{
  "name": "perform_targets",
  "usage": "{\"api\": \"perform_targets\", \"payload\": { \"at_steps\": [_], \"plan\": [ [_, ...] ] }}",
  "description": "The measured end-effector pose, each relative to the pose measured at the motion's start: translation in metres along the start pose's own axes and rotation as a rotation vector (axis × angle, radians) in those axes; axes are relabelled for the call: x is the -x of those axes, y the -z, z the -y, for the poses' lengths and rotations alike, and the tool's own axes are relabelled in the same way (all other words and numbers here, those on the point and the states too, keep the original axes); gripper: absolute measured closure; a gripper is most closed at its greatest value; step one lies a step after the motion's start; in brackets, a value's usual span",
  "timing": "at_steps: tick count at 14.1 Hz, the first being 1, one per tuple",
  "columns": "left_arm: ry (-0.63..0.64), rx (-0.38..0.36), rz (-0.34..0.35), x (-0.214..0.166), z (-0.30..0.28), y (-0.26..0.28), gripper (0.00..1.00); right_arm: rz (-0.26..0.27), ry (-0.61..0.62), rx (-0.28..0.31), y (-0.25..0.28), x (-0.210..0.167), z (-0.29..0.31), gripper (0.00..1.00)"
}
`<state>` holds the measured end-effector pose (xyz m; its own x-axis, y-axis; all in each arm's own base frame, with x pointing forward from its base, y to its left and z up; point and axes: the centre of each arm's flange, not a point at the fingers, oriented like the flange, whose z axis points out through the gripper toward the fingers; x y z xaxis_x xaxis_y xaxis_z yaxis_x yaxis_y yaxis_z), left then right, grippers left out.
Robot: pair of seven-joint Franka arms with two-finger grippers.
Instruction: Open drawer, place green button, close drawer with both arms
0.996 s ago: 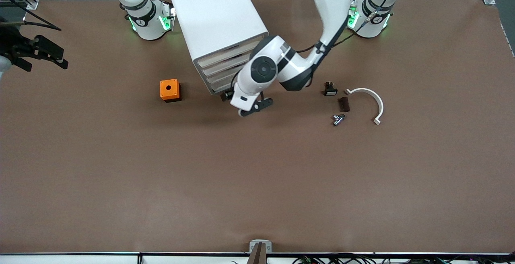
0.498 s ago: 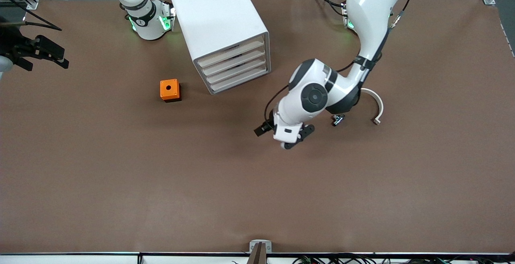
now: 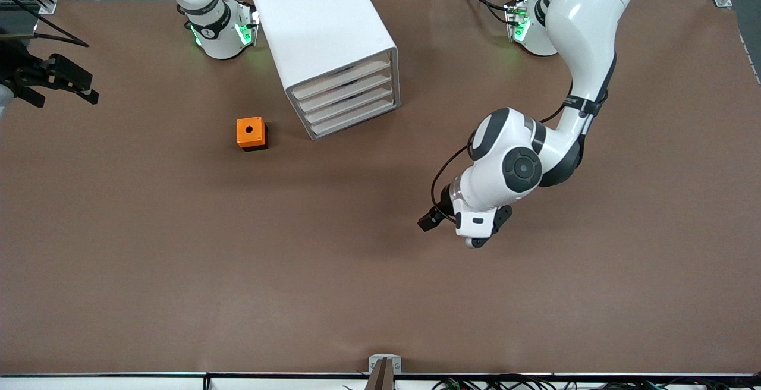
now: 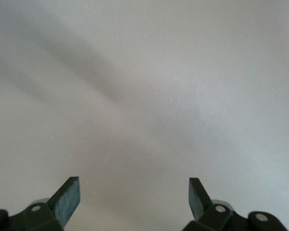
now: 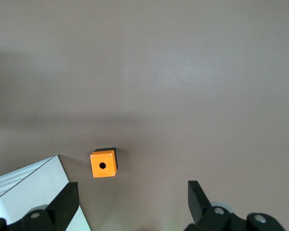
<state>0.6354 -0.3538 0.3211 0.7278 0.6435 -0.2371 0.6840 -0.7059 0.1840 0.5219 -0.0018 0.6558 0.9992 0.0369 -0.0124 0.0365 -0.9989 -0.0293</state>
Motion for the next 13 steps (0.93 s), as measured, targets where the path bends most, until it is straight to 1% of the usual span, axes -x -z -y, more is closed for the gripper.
{"api": "perform_targets", "payload": {
  "at_steps": [3, 4, 7, 9, 11, 13],
  "plan": [
    [-0.039, 0.048, -0.031, -0.018, 0.003, 0.047, 0.00, -0.002, 0.001, 0.003, 0.000, 0.000, -0.001, 0.00],
    [-0.072, 0.044, -0.036, -0.025, 0.008, 0.068, 0.00, -0.002, 0.001, 0.004, 0.000, 0.000, -0.001, 0.00],
    [-0.200, -0.049, -0.078, -0.047, 0.038, 0.133, 0.00, -0.002, 0.002, 0.006, 0.001, 0.000, -0.001, 0.00],
    [-0.278, -0.108, -0.087, -0.063, 0.063, 0.172, 0.00, -0.002, 0.002, 0.006, 0.001, 0.000, -0.001, 0.00],
    [-0.351, -0.148, -0.098, -0.080, 0.086, 0.203, 0.00, -0.002, 0.003, 0.006, 0.001, 0.000, -0.001, 0.00],
    [-0.421, -0.173, -0.086, -0.100, 0.111, 0.227, 0.00, -0.002, 0.003, 0.006, 0.001, 0.000, -0.002, 0.00]
  ]
}}
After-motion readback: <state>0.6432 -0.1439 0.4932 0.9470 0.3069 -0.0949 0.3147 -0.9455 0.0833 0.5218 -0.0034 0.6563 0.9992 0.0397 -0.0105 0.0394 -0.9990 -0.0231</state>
